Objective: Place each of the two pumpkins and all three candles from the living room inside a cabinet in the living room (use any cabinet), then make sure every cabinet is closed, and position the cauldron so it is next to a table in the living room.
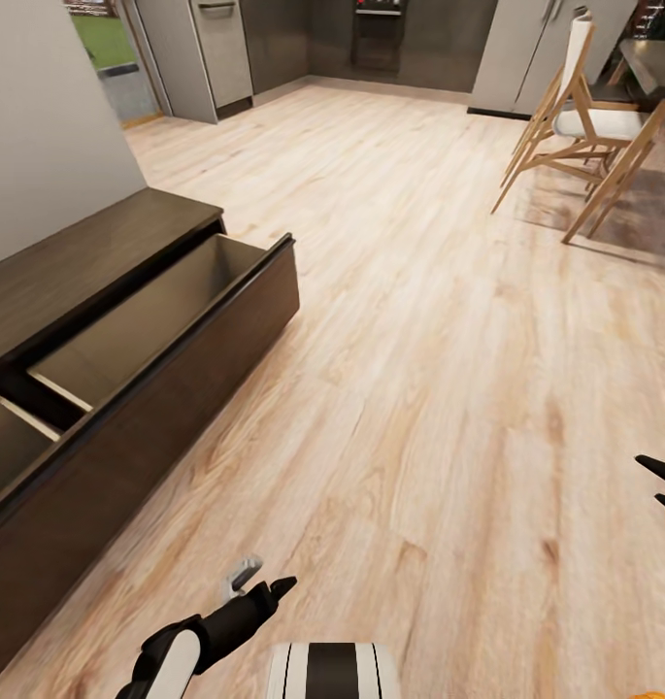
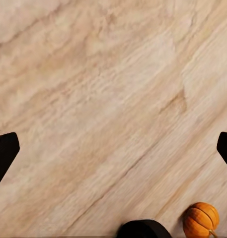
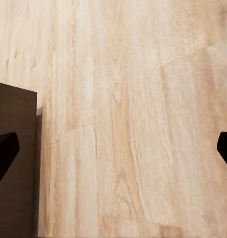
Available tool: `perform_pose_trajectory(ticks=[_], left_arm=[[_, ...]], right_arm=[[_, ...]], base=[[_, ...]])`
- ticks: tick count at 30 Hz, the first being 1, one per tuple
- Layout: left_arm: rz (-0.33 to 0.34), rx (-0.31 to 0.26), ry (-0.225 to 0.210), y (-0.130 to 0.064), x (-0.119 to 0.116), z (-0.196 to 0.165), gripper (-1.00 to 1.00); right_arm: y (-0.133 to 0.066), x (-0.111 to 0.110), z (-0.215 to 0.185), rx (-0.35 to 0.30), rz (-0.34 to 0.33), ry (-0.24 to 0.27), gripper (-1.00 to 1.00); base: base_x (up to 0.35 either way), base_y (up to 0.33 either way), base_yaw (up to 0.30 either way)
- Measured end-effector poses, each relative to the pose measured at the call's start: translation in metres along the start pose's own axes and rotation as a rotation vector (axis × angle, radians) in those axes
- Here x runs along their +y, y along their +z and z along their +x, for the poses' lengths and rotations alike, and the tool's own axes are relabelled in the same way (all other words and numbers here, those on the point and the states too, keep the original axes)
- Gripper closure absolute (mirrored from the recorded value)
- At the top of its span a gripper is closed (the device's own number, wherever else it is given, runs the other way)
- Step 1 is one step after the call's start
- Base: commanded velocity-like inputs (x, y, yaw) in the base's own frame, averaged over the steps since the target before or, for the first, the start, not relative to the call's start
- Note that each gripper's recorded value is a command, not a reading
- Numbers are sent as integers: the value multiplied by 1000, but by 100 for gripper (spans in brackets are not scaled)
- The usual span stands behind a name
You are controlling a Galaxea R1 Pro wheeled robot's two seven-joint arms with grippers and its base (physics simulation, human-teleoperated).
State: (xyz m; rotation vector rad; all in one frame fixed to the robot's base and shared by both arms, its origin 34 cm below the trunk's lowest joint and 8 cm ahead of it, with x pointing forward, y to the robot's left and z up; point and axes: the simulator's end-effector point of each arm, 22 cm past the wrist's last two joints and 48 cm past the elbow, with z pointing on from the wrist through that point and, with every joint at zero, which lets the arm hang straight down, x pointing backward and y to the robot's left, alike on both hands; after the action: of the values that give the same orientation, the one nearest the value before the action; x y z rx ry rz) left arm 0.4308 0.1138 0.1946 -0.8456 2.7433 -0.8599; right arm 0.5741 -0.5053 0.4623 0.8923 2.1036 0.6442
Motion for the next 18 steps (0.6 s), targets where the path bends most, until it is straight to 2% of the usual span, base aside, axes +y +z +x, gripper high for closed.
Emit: perform_pose_trajectory(ticks=[6, 18], left_arm=[[-5, 2, -4, 1, 3, 2, -100], [-7, 6, -6, 2, 4, 4, -100]], right_arm=[[0, -13, 1, 0, 56, 2, -100], [-1, -18, 1, -1, 81, 2, -100]], base=[[0, 0, -277], [0, 0, -277]])
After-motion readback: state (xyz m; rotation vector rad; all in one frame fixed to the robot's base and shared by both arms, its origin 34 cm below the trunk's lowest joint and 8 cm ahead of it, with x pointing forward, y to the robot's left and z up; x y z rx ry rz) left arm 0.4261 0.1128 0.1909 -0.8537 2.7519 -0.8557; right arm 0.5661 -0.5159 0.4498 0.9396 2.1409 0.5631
